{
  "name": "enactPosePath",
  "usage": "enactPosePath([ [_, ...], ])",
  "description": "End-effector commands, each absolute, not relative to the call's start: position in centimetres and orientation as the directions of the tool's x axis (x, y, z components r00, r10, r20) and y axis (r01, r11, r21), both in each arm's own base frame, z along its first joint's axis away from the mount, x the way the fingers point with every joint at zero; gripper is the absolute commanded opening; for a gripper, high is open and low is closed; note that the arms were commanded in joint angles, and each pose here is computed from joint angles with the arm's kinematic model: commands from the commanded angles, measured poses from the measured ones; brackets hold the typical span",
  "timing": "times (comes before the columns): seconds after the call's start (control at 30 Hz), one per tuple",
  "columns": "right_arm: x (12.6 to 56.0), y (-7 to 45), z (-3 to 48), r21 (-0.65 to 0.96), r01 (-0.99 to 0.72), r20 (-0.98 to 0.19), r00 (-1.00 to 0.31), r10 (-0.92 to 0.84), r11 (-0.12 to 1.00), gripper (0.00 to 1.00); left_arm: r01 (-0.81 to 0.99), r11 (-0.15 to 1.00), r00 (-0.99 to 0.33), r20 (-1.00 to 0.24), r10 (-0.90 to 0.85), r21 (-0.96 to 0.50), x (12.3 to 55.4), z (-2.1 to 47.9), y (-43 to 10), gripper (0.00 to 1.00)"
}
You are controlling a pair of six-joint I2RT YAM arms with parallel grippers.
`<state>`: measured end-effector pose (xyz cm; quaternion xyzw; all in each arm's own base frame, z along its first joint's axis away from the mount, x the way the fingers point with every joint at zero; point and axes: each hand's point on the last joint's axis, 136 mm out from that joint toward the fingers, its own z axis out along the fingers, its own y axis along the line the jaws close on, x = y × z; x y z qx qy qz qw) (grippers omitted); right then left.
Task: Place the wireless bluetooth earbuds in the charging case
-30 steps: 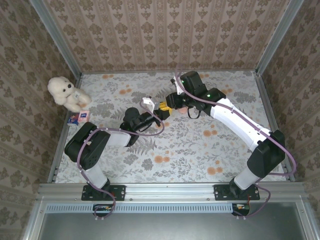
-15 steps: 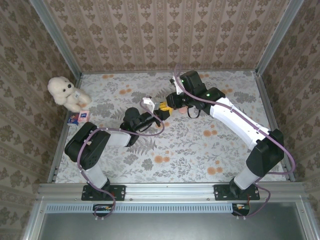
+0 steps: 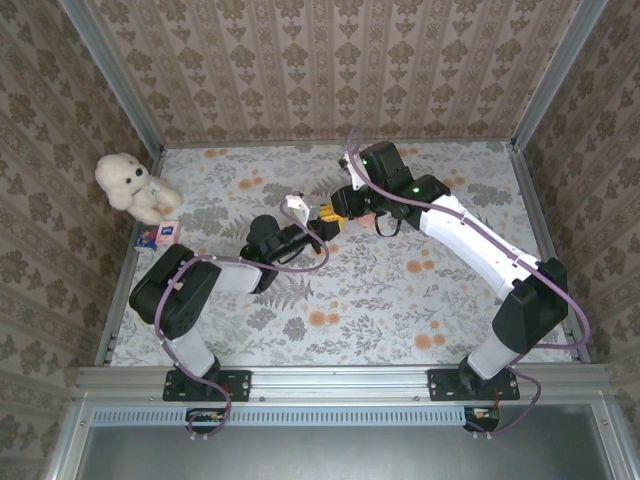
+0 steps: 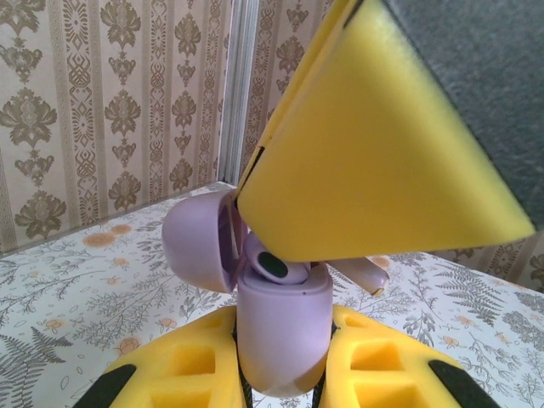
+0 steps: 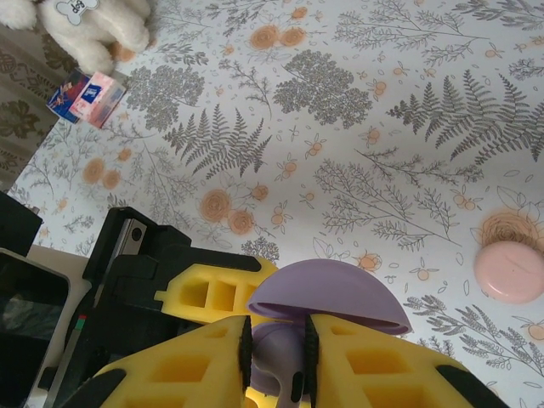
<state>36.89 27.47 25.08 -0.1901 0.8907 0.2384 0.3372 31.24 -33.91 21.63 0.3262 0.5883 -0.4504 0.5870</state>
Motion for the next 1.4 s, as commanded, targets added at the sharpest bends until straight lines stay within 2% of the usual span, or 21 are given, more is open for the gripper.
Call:
enactPosePath([
  [0.0, 36.2, 27.9, 23.9, 0.287, -0.516, -0.658, -0.718, -0.225, 0.807, 0.26, 0.927, 0.353, -0.055, -0.979, -0.197, -0.123, 31.2, 24.0, -34.4, 0.0],
  [0.2, 36.2, 28.2, 24.2, 0.279, -0.523, -0.666, -0.709, -0.23, 0.805, 0.19, 0.927, 0.354, -0.057, -0.979, -0.198, -0.126, 31.2, 24.0, -34.4, 0.0],
  [0.33, 36.1, 28.4, 24.4, 0.283, -0.529, -0.671, -0.705, -0.228, 0.8, 0.18, 0.927, 0.353, -0.057, -0.979, -0.198, -0.125, 31.2, 24.0, -34.4, 0.0],
  [0.47, 35.9, 28.5, 24.2, 0.283, -0.531, -0.666, -0.708, -0.235, 0.799, 0.28, 0.927, 0.353, -0.057, -0.979, -0.197, -0.125, 31.2, 24.0, -34.4, 0.0],
  [0.63, 35.6, 28.8, 23.9, 0.28, -0.537, -0.659, -0.71, -0.247, 0.796, 0.29, 0.928, 0.351, -0.056, -0.979, -0.198, -0.124, 31.1, 24.1, -34.5, 0.0],
  [0.73, 35.6, 28.7, 23.5, 0.276, -0.535, -0.652, -0.715, -0.253, 0.799, 0.34, 0.927, 0.353, -0.058, -0.979, -0.197, -0.126, 31.2, 24.0, -34.4, 0.0],
  [0.83, 35.5, 28.7, 23.5, 0.272, -0.534, -0.651, -0.715, -0.256, 0.8, 0.35, 0.927, 0.354, -0.055, -0.978, -0.199, -0.125, 31.2, 24.1, -34.4, 0.0],
  [1.37, 35.7, 28.5, 23.6, 0.261, -0.528, -0.657, -0.71, -0.252, 0.808, 0.21, 0.928, 0.352, -0.05, -0.978, -0.203, -0.121, 31.2, 24.4, -34.4, 0.0],
])
